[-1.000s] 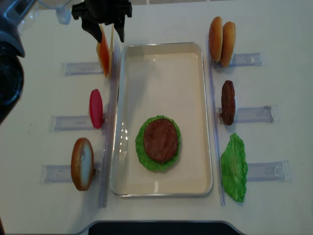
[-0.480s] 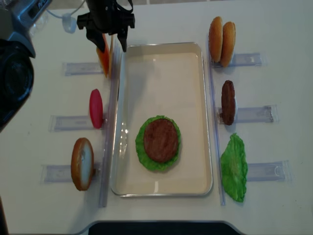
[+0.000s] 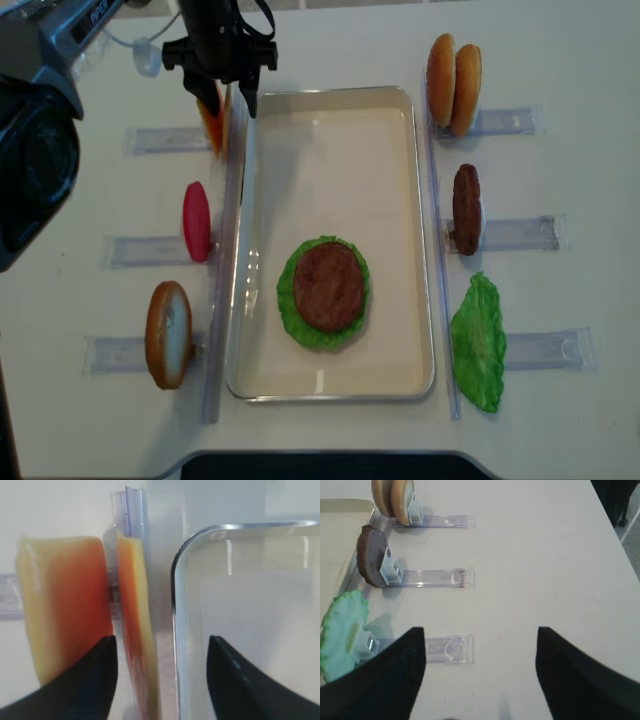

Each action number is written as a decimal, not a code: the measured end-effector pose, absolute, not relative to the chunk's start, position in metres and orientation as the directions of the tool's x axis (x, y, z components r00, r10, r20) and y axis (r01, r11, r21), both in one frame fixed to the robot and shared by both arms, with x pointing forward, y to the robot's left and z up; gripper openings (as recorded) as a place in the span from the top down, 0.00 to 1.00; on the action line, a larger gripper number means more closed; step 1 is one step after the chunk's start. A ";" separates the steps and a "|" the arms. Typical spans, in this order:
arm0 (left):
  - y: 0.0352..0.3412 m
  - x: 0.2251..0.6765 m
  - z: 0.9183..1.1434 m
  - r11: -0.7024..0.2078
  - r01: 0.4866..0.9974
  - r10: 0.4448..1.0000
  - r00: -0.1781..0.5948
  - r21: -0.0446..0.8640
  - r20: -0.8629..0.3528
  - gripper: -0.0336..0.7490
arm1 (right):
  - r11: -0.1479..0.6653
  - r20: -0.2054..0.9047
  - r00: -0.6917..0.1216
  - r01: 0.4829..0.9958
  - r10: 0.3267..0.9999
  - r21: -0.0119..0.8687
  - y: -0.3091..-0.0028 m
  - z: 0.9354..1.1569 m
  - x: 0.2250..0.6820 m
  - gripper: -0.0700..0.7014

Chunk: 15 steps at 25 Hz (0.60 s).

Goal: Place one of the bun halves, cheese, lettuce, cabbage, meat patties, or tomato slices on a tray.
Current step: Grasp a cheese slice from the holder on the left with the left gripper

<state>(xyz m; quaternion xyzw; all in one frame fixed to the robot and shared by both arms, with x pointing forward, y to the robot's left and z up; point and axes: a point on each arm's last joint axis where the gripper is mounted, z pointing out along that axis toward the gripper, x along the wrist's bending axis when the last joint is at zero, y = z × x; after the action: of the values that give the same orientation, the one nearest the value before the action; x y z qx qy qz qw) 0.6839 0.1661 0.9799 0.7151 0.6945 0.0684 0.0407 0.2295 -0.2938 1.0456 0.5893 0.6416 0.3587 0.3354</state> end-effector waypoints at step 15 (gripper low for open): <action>0.167 0.685 0.979 -0.091 0.984 0.994 0.082 0.151 0.067 0.90 | 0.048 -0.007 -0.081 0.516 0.997 0.856 -0.294 1.046 0.229 0.29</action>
<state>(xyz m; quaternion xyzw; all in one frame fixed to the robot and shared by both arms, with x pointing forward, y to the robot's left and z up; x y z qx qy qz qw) 0.6846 0.1675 0.9790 0.7348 0.6733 0.0759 0.0329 0.2295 -0.2937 1.0456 0.5892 0.6416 0.3591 0.3349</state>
